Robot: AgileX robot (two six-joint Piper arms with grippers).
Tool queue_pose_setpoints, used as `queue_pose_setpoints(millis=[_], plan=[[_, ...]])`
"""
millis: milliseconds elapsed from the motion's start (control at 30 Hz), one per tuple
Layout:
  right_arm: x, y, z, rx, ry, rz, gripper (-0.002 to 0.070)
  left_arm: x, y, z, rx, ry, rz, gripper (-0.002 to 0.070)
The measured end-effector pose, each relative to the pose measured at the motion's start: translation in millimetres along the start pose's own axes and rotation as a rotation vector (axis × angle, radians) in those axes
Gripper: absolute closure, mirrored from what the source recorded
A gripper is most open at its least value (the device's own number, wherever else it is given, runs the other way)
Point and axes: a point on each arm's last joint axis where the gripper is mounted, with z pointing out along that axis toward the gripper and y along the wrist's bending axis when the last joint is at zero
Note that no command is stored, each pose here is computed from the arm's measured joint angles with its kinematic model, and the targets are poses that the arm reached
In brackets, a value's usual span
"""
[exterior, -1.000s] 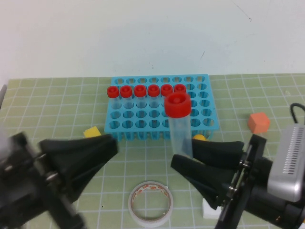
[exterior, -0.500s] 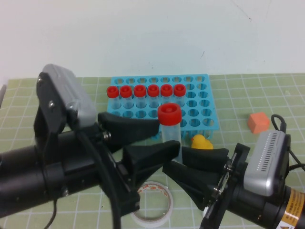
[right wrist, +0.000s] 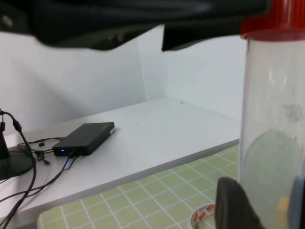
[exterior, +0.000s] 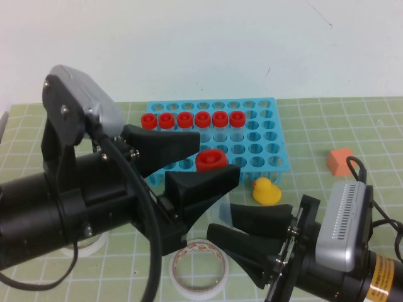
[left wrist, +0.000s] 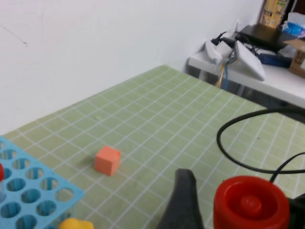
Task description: Place the test tubes
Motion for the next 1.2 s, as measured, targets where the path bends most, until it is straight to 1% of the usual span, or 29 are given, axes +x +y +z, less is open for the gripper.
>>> queue_pose_setpoints(millis=[200, 367, 467, 767, 900, 1067, 1200], plan=[[0.5, 1.5, 0.0, -0.016, 0.006, -0.009, 0.044, -2.6, -5.1, -0.2, 0.052, -0.005, -0.033, 0.0158], [0.7, 2.7, 0.0, -0.03, 0.007, -0.016, 0.044, -2.6, -5.7, -0.2, 0.059, -0.005, -0.038, 0.0235], [0.7, 3.2, -0.1, -0.036, 0.008, -0.019, 0.044, -2.6, -5.8, -0.2, 0.06, -0.005, -0.041, 0.0256], [0.8, 3.5, -0.1, -0.038, 0.009, -0.021, 0.044, -2.6, -5.6, -0.2, 0.058, -0.005, -0.041, 0.0262], [0.8, 3.5, -0.1, -0.038, 0.009, -0.021, 0.0441, -2.3, -4.5, 0.2, 0.049, -0.004, -0.041, 0.0242], [0.7, 3.1, -0.1, -0.034, 0.007, -0.018, 0.0441, 0.8, -5.0, 3.1, 0.075, 0.017, -0.036, 0.0155], [0.7, 3.1, -0.1, -0.034, 0.007, -0.018, 0.0441, 4.1, -3.5, 6.8, 0.086, 0.034, -0.044, 0.0139]])
